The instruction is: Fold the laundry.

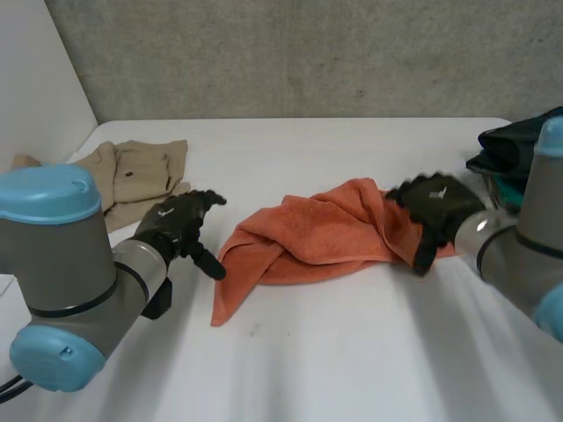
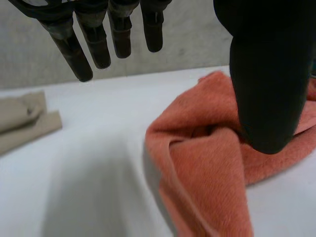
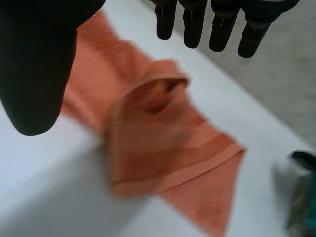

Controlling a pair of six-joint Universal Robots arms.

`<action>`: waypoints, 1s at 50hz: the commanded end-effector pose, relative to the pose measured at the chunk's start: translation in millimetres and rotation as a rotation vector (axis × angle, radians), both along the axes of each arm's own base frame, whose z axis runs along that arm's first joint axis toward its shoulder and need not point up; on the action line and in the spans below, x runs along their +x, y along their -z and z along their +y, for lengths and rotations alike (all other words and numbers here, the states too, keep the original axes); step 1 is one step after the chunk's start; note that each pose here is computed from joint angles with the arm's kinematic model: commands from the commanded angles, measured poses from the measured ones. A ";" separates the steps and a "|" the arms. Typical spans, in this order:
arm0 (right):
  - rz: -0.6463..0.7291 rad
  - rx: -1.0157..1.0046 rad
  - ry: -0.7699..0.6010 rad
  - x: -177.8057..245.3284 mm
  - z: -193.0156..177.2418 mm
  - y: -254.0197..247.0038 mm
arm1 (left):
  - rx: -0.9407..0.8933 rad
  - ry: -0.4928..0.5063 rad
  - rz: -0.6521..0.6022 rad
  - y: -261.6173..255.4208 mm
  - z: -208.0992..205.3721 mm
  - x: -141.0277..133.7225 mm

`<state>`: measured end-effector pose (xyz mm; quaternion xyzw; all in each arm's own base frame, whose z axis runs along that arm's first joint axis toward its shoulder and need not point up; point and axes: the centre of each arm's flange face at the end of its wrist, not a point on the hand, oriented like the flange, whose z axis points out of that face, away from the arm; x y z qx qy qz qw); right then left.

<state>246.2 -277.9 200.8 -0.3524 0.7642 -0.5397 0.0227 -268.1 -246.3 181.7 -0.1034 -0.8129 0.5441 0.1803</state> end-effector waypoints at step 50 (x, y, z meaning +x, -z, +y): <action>-0.030 -0.107 -0.067 31.7 -58.6 93.7 | -0.064 0.023 0.084 -48.2 -37.2 -25.1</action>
